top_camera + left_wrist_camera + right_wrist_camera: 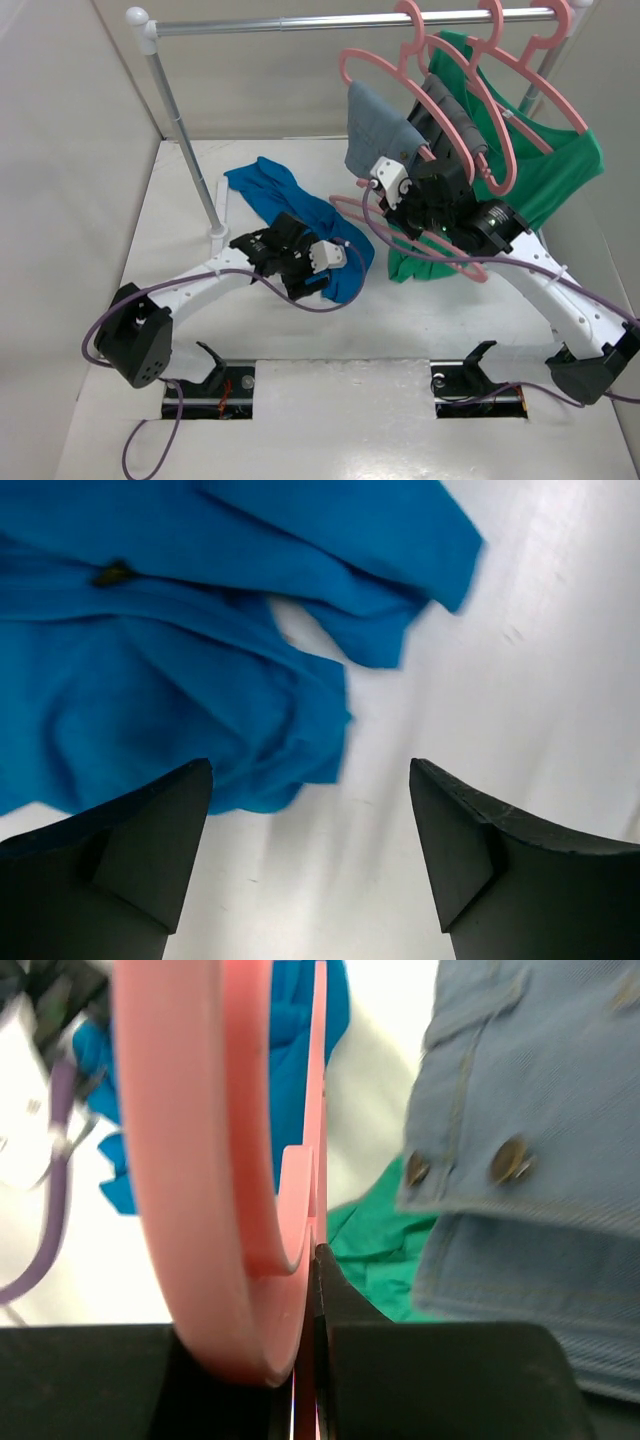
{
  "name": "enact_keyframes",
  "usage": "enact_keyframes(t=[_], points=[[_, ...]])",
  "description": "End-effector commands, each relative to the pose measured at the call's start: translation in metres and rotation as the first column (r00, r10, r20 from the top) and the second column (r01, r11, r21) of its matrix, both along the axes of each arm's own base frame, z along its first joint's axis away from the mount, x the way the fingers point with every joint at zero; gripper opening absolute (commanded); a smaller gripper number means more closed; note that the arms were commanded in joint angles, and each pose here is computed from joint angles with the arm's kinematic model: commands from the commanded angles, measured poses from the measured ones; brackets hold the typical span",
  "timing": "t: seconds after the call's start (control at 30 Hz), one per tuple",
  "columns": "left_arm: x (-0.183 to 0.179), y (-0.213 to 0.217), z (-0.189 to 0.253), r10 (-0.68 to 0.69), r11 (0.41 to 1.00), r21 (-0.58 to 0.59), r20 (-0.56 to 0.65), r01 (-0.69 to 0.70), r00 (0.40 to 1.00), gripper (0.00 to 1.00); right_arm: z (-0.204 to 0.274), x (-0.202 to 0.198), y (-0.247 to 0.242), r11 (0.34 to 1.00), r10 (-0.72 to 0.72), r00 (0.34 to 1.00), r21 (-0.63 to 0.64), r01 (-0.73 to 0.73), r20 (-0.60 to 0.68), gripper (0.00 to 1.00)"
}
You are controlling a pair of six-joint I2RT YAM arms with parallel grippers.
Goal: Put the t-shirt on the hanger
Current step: Place tshirt on hanger
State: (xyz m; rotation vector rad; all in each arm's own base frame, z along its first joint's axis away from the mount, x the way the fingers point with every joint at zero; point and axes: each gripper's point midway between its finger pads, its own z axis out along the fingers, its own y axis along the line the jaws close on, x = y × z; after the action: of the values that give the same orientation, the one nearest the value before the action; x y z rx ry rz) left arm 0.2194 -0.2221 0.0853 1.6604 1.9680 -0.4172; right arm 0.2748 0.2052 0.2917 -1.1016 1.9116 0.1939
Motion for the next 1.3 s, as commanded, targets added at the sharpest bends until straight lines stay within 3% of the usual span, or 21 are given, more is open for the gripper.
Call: enact_keyframes(t=[0.0, 0.23, 0.37, 0.5, 0.57, 0.6, 0.63, 0.83, 0.97, 1.13, 1.27], points=[[0.026, -0.016, 0.014, 0.102, 0.991, -0.095, 0.086, -0.094, 0.991, 0.77, 0.005, -0.011, -0.007, 0.999, -0.027, 0.999, 0.037, 0.026, 0.021, 0.00], [0.042, -0.021, -0.015, 0.179, 0.984, -0.010, 0.098, -0.179, 0.979, 0.75, 0.003, -0.021, -0.010, 0.998, -0.033, 0.999, 0.062, 0.032, 0.015, 0.00], [0.023, -0.029, -0.020, 0.121, 0.993, -0.014, -0.005, -0.121, 0.993, 0.73, 0.006, -0.020, -0.014, 0.997, -0.050, 0.998, 0.061, 0.048, 0.030, 0.00], [0.019, -0.024, -0.026, 0.135, 0.991, 0.004, 0.018, -0.135, 0.991, 0.68, 0.010, -0.018, -0.017, 0.996, -0.067, 0.997, 0.060, 0.064, 0.044, 0.00], [0.027, -0.016, -0.033, 0.178, 0.983, 0.044, 0.052, -0.180, 0.983, 0.55, 0.007, -0.017, -0.014, 0.997, -0.059, 0.998, 0.056, 0.057, 0.033, 0.00], [0.031, -0.017, -0.035, 0.184, 0.981, 0.056, 0.055, -0.187, 0.981, 0.41, 0.008, -0.015, -0.013, 0.997, -0.059, 0.998, 0.056, 0.057, 0.033, 0.00], [0.032, -0.017, -0.033, 0.175, 0.982, 0.059, 0.061, -0.179, 0.983, 0.34, 0.009, -0.017, -0.007, 0.997, -0.034, 0.999, 0.068, 0.032, 0.022, 0.00], [0.029, -0.013, 0.001, 0.176, 0.984, -0.009, 0.007, -0.176, 0.984, 0.02, 0.002, -0.024, -0.006, 0.999, 0.028, 1.000, 0.033, -0.028, 0.006, 0.00], [0.027, -0.002, 0.019, 0.179, 0.983, -0.030, -0.001, -0.179, 0.984, 0.00, 0.002, -0.034, -0.002, 0.994, 0.109, 0.994, 0.029, -0.109, -0.002, 0.00], [0.027, 0.010, 0.038, 0.203, 0.970, -0.112, -0.110, -0.215, 0.973, 0.00, 0.002, -0.050, -0.002, 0.983, 0.182, 0.983, 0.025, -0.181, -0.024, 0.00], [0.047, 0.018, 0.048, 0.241, 0.951, -0.163, -0.145, -0.264, 0.960, 0.00, 0.015, -0.064, 0.010, 0.961, 0.267, 0.964, 0.067, -0.267, 0.006, 0.00]])
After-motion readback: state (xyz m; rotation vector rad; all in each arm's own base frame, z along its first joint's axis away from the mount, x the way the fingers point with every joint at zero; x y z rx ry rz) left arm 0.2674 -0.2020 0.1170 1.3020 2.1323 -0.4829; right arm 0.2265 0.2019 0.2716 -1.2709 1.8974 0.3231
